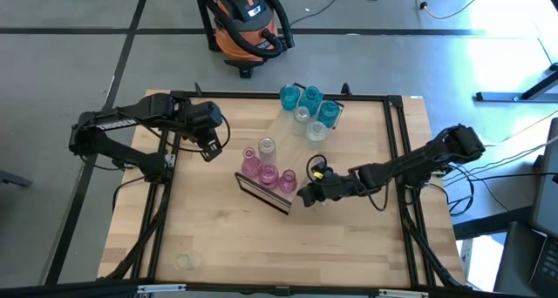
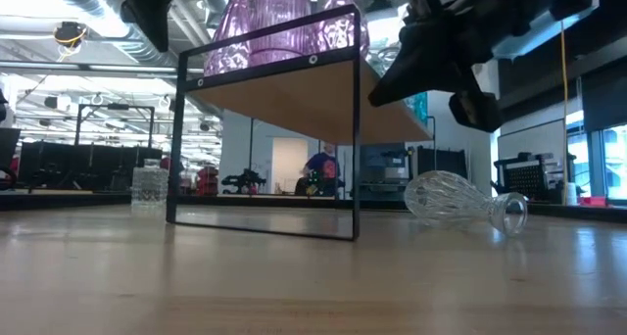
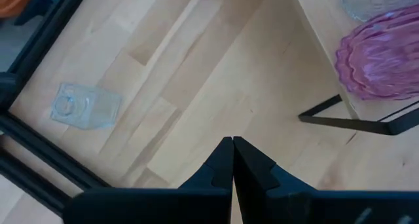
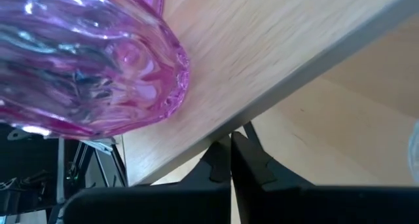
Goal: Sort vases onto shelf
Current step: Adjust the shelf, then put the transparent vase on the shelf
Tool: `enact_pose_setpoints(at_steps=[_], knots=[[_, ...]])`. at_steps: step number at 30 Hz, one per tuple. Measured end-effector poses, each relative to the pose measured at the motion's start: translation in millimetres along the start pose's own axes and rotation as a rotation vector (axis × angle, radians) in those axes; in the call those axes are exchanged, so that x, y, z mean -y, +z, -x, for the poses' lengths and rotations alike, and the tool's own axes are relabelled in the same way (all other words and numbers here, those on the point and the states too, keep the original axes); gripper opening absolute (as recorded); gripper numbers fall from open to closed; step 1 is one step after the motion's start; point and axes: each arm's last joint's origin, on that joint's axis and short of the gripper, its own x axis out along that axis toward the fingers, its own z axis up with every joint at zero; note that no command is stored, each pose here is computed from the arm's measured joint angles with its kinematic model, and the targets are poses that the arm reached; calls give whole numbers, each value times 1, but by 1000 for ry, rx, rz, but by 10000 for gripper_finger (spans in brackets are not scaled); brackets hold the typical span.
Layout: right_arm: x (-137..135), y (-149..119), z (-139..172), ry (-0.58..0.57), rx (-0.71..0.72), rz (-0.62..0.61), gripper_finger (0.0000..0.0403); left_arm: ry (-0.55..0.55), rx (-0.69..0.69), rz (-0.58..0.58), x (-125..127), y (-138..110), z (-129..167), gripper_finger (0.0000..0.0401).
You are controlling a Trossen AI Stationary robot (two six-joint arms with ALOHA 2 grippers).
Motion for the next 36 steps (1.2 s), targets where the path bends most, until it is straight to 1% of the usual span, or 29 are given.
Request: enact_pose_setpoints(at_steps=[5,8,12,15,18,21,25,29,32,36], knots=[[1,2,0,-6,3,18,0,10,1,2,0,0,0,0],[0,1,2,-3,-8,22,0,28,-21,-3,-2,-2,0,0],[-8,-11,20,7,-9,60,7,51,-41,-6,-3,-5,0,0],[-4,-23,42,-71,-43,88,26,60,-32,-3,-4,-5,1,0],[1,-35,67,-151,-55,86,62,73,-18,4,-5,-6,2,0],[7,-46,82,-208,-37,79,118,89,17,9,-5,-3,2,0],[9,-55,79,-232,-33,84,203,78,67,7,-3,2,2,0],[17,-58,67,-306,-34,108,277,65,93,13,-2,4,2,0],[24,-59,58,-368,-63,117,310,65,93,13,-2,4,2,0],[31,-58,44,-428,-69,138,322,63,92,13,-2,4,2,0]])
